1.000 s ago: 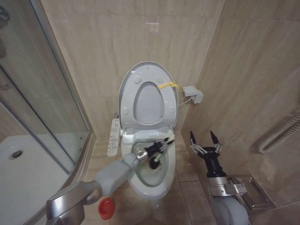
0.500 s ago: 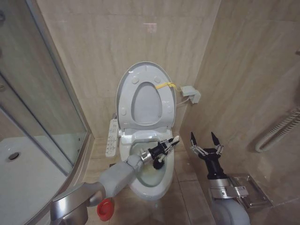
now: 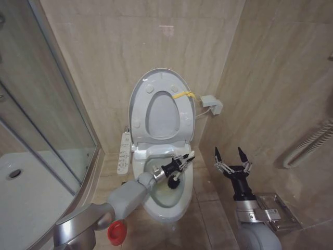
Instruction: Open the toilet lid, clean the toilet bowl with a toilet brush, close the toilet lid, and flush.
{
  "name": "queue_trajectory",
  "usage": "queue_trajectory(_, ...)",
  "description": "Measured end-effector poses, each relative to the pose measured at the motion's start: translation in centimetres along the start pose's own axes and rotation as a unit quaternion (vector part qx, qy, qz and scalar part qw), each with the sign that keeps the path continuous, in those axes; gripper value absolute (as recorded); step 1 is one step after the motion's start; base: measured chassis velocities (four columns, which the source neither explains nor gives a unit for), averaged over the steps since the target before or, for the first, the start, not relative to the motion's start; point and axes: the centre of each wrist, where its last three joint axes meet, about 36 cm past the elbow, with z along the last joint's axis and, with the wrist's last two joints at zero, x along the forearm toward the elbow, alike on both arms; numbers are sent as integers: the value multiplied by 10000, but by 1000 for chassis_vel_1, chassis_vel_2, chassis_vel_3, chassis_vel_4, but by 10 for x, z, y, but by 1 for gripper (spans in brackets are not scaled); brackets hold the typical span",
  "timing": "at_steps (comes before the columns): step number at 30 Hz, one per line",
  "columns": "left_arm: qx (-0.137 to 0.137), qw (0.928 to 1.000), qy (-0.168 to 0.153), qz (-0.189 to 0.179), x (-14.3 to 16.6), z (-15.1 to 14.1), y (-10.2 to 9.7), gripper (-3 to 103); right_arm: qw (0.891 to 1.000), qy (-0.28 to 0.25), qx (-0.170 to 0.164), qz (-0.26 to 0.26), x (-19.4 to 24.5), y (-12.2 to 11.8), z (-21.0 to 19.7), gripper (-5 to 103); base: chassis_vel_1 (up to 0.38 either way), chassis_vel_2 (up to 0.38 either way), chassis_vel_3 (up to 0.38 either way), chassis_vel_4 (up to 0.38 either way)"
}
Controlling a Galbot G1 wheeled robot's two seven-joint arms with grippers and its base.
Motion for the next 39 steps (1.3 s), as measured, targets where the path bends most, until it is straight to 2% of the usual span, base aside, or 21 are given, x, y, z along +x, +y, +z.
queue_trajectory(1, -33, 9998, 166, -38, 13, 7, 5, 20, 10000, 9, -3, -3, 1, 1, 0, 100, 0, 0, 0, 0)
queue_trajectory(3, -52, 9996, 265, -62, 22, 8, 10, 20, 10000, 25, -11, -7, 2, 1, 0, 100, 0, 0, 0, 0)
queue_trajectory(6, 128, 9997, 141, 142, -6, -24, 1, 20, 10000, 34, -12, -6, 3, 3, 1, 100, 0, 0, 0, 0)
queue_trajectory(7, 128, 9997, 141, 142, -6, -24, 1, 20, 10000, 34, -12, -6, 3, 3, 1, 100, 0, 0, 0, 0)
queue_trajectory(9, 247, 9988, 268, 327, -20, -47, -2, 20, 10000, 42, -15, 2, 4, 5, 2, 100, 0, 0, 0, 0)
queue_trajectory(11, 210, 9977, 488, 430, -10, -48, 6, 20, 10000, 39, -17, -1, 5, 5, 1, 100, 0, 0, 0, 0)
queue_trajectory(12, 184, 9945, 818, 621, 13, -37, 20, 20, 10000, 36, -4, -17, 5, 5, -1, 100, 0, 0, 0, 0)
queue_trajectory(15, 162, 9918, 978, 812, 26, -31, 31, 20, 10000, 44, 27, -42, 5, 3, -1, 100, 0, 0, 0, 0)
queue_trajectory(16, 168, 9902, 944, 1018, 24, -35, 38, 20, 10000, 39, 55, -54, 4, 0, -2, 100, 0, 0, 0, 0)
queue_trajectory(18, 210, 9898, 869, 1113, 17, -42, 39, 20, 10000, 38, 65, -47, 4, -1, -2, 100, 0, 0, 0, 0)
queue_trajectory(21, 269, 9903, 446, 1291, -15, -68, 44, 20, 10000, 35, 37, -10, 2, -1, -1, 100, 0, 0, 0, 0)
queue_trajectory(23, 281, 9901, 472, 1291, -12, -66, 46, 20, 10000, 43, 20, -1, 3, 0, 0, 100, 0, 0, 0, 0)
queue_trajectory(26, 253, 9884, 903, 1193, 22, -39, 52, 20, 10000, 82, 18, -16, 4, 2, 3, 100, 0, 0, 0, 0)
queue_trajectory(28, 213, 9885, 938, 1163, 25, -36, 53, 20, 9999, 96, 27, -26, 4, 1, 4, 100, 0, 0, 0, 0)
queue_trajectory(29, 182, 9892, 893, 1148, 21, -36, 54, 20, 9999, 101, 35, -35, 3, 1, 5, 100, 61, 26, 10, 7)
queue_trajectory(31, 181, 9920, 509, 1138, -12, -53, 45, 20, 9999, 104, 33, -32, 1, 1, 7, 100, 30, 13, 15, 11)
queue_trajectory(32, 181, 9920, 509, 1138, -12, -53, 45, 20, 9999, 104, 33, -32, 1, 1, 7, 100, 0, 0, 0, 0)
queue_trajectory(33, 190, 9925, 273, 1173, -32, -67, 40, 20, 9999, 103, 26, -28, 0, 2, 8, 100, 0, 0, 0, 0)
queue_trajectory(34, 180, 9924, 195, 1204, -39, -72, 39, 20, 9999, 103, 24, -25, 0, 2, 8, 100, 0, 0, 0, 0)
queue_trajectory(36, 158, 9919, 251, 1233, -37, -70, 40, 20, 9999, 116, 22, -23, 1, 2, 9, 100, 0, 0, 0, 0)
queue_trajectory(39, 199, 9918, 638, 1094, -1, -38, 41, 20, 9999, 124, 30, -33, 2, 1, 10, 100, 0, 0, 0, 0)
